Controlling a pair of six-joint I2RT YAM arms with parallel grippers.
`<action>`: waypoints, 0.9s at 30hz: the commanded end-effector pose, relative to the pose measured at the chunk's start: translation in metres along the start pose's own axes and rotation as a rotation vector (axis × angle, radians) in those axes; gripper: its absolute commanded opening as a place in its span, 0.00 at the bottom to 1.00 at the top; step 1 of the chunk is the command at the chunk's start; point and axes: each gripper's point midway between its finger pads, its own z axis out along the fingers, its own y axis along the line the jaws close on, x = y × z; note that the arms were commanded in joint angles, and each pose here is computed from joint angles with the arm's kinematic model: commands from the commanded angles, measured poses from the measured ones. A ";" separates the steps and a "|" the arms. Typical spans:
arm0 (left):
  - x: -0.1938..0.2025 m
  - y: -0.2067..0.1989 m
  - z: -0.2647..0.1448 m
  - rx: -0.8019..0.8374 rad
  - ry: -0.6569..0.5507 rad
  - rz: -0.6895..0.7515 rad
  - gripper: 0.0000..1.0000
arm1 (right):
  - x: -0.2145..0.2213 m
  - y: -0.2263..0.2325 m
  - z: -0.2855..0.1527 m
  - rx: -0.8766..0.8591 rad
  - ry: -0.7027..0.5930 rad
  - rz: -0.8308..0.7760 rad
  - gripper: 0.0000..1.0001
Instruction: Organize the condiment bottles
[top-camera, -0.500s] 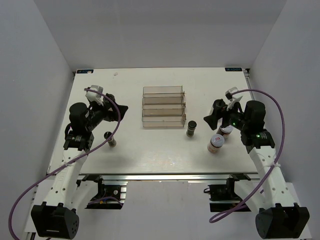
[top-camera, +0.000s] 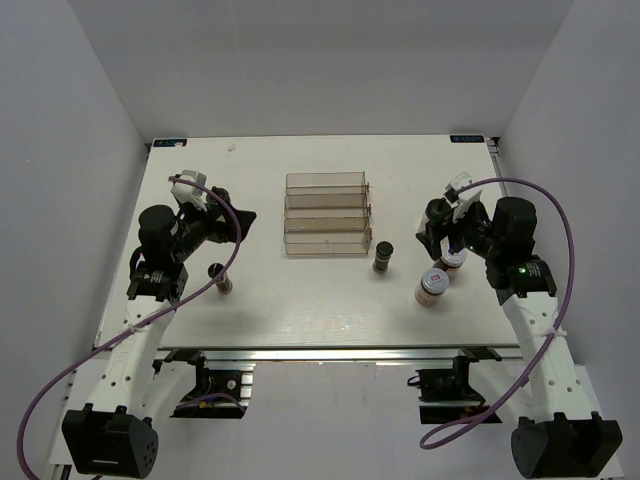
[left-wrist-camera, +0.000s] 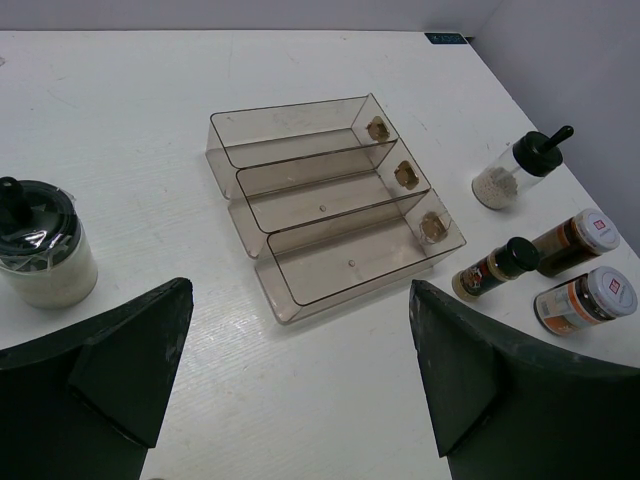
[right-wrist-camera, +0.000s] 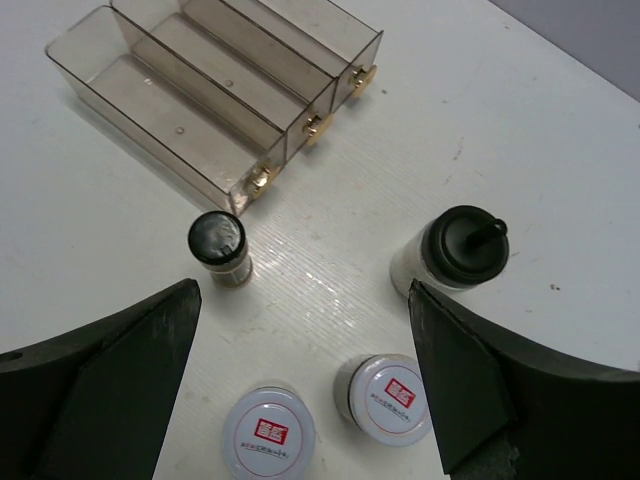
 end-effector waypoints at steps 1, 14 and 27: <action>0.000 -0.001 -0.001 0.004 0.003 0.000 0.98 | -0.013 -0.018 -0.007 0.080 -0.002 -0.090 0.89; 0.002 -0.004 0.000 0.023 0.009 -0.002 0.98 | 0.042 -0.075 0.040 0.276 0.184 0.107 0.89; 0.004 -0.004 0.002 0.031 0.020 -0.005 0.98 | 0.075 -0.119 0.082 0.312 0.279 0.208 0.89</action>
